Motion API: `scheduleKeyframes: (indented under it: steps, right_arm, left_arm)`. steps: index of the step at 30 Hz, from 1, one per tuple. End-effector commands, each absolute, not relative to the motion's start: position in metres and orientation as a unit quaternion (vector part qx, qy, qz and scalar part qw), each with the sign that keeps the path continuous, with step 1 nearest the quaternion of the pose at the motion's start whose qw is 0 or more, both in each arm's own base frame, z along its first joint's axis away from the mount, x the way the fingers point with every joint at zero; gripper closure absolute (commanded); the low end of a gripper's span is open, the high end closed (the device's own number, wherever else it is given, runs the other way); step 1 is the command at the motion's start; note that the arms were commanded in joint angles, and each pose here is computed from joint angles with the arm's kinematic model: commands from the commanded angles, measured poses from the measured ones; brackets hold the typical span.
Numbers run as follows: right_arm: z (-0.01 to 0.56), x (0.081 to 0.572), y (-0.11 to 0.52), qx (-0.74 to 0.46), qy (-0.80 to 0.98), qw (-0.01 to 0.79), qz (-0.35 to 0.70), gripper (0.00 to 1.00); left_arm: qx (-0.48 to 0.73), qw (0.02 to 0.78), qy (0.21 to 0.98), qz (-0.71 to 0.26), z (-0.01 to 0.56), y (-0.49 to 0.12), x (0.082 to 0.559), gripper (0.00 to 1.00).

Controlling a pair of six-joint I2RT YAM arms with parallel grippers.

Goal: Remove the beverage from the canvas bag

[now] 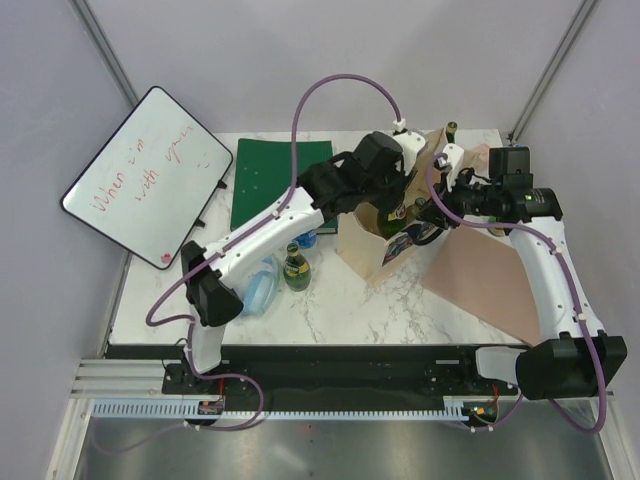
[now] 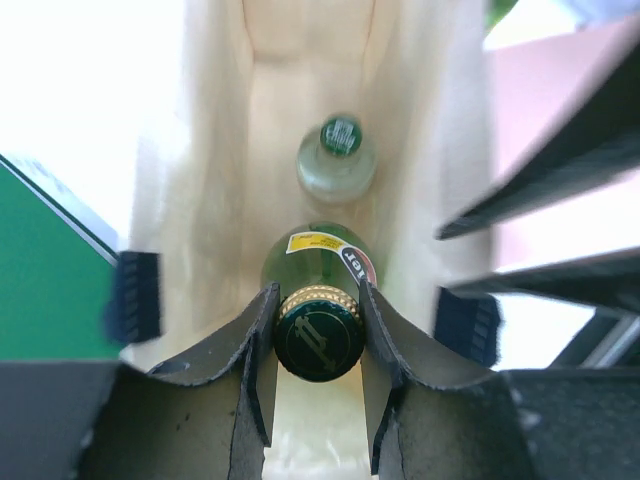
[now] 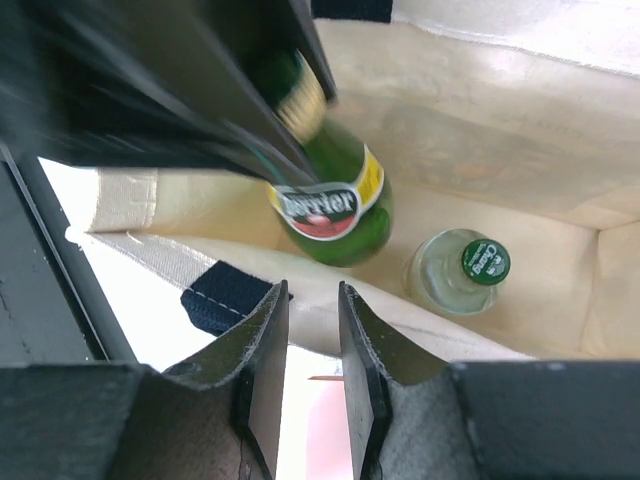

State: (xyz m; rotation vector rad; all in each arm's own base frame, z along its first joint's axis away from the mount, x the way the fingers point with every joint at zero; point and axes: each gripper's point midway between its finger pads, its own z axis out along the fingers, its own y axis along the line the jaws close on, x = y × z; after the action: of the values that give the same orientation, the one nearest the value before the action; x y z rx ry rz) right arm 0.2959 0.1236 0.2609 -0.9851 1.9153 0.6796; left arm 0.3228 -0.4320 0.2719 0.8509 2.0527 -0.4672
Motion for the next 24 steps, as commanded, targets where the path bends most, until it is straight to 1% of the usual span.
scheduleKeyframes:
  steps: [1,7,16,22,24]
  right_arm:
    - [0.286,0.305,0.126,-0.396,0.748,0.457,0.274,0.66]
    - [0.288,0.309,0.124,-0.382,0.751,0.462,0.276,0.66]
    - [0.287,0.317,0.124,-0.367,0.754,0.465,0.283,0.65]
    - [0.280,0.321,0.124,-0.364,0.758,0.458,0.287,0.65]
    - [0.278,0.322,0.124,-0.363,0.759,0.456,0.288,0.64]
  left_arm:
    - [0.309,0.560,0.720,-0.269,0.422,-0.421,0.312,0.98]
    - [0.304,0.588,0.697,-0.275,0.457,-0.402,0.304,0.98]
    - [0.291,0.635,0.651,-0.296,0.521,-0.364,0.279,0.98]
    - [0.283,0.646,0.637,-0.310,0.542,-0.343,0.261,0.98]
    - [0.280,0.645,0.639,-0.312,0.542,-0.341,0.259,0.98]
